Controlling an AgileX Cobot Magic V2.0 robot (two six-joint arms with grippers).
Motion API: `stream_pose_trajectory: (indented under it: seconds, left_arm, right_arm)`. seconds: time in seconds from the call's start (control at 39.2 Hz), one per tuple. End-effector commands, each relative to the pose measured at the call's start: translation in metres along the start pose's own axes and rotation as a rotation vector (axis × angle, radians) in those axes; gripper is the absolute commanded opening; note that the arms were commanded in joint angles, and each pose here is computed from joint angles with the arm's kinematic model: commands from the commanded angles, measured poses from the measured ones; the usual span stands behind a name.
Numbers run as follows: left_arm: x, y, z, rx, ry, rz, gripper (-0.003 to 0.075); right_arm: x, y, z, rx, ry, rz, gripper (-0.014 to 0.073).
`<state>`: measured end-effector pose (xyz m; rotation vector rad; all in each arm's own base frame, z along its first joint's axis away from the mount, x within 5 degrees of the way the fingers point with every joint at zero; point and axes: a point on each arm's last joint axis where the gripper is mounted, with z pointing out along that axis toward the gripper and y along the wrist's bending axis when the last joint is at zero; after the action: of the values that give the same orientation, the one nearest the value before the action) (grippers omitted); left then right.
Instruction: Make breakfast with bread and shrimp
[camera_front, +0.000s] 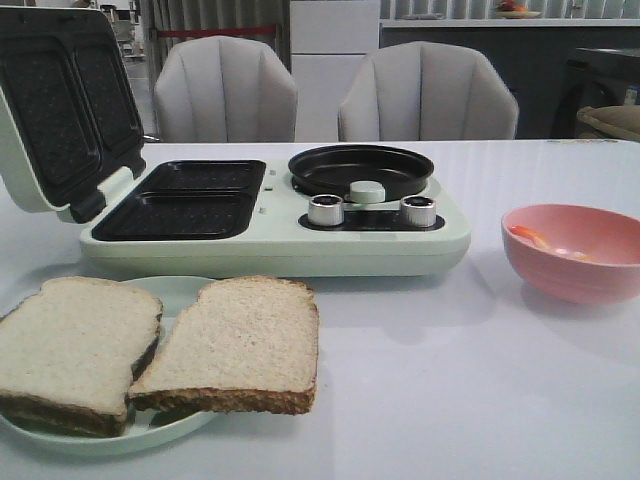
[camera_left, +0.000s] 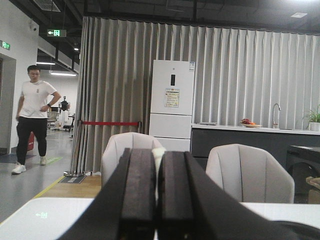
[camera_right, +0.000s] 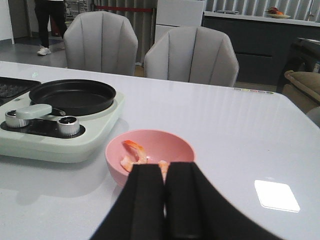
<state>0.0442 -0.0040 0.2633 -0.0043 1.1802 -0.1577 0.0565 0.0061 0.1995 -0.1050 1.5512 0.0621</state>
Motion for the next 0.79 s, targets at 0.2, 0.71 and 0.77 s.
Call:
stream_pose_trajectory:
  seconds: [0.2,0.71,0.77]
  left_arm:
    - [-0.054,-0.005,0.032,-0.028,0.246,-0.024,0.0113]
    - [-0.033,-0.003,0.050,-0.041,0.372,-0.016,0.0122]
    - [-0.033,-0.003,0.050,-0.041,0.372,-0.013,0.0122]
  right_arm:
    - [-0.015,-0.001,-0.003,0.008,-0.126,-0.015,0.0165]
    - [-0.015,-0.001,-0.003,0.008,-0.126,-0.015,0.0165]
    - [-0.015,-0.001,-0.003,0.008,-0.126,-0.015,0.0165]
